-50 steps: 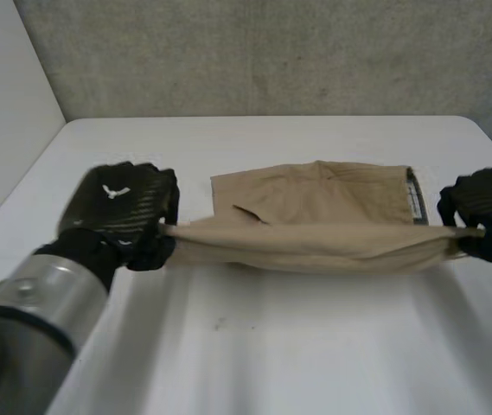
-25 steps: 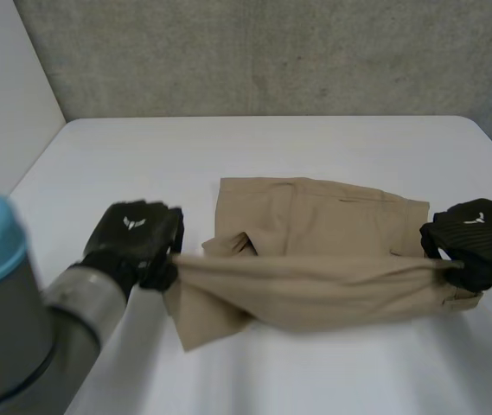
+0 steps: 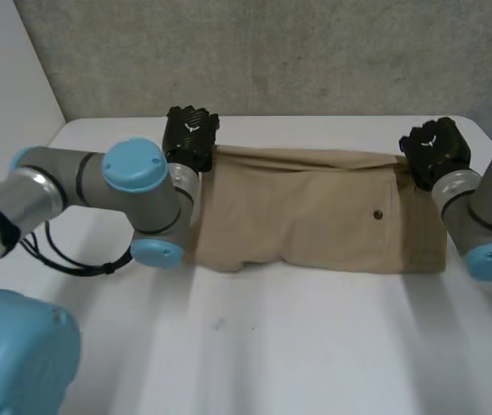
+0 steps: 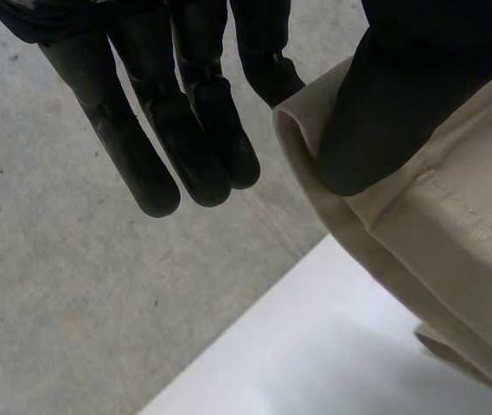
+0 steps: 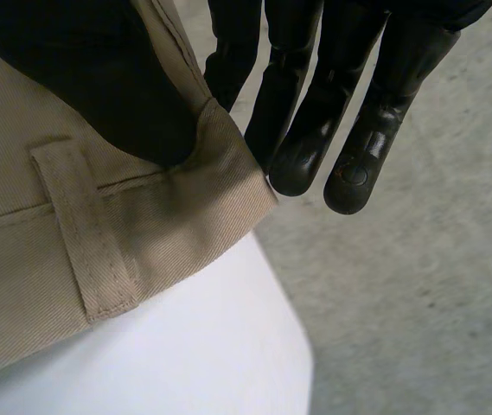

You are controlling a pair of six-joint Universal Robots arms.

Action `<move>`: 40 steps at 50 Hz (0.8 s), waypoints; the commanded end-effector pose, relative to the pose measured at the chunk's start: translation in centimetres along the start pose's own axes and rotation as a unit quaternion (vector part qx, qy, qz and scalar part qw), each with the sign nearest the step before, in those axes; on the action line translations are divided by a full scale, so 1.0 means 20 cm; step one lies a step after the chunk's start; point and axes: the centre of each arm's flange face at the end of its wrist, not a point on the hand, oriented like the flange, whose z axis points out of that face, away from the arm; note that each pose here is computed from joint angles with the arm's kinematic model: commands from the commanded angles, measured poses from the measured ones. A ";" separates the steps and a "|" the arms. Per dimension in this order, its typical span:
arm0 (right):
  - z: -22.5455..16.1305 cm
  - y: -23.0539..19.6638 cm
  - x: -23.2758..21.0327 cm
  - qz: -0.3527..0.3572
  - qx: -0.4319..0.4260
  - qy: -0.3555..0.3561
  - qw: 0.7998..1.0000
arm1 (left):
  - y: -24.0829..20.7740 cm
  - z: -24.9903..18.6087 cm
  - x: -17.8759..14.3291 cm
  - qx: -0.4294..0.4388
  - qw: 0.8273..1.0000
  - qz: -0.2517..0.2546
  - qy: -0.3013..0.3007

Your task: Fold the shorts.

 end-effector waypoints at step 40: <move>-0.34 -0.01 0.15 0.230 -0.108 -0.057 0.965 | -0.24 -0.43 -0.14 -0.004 0.998 -0.063 0.016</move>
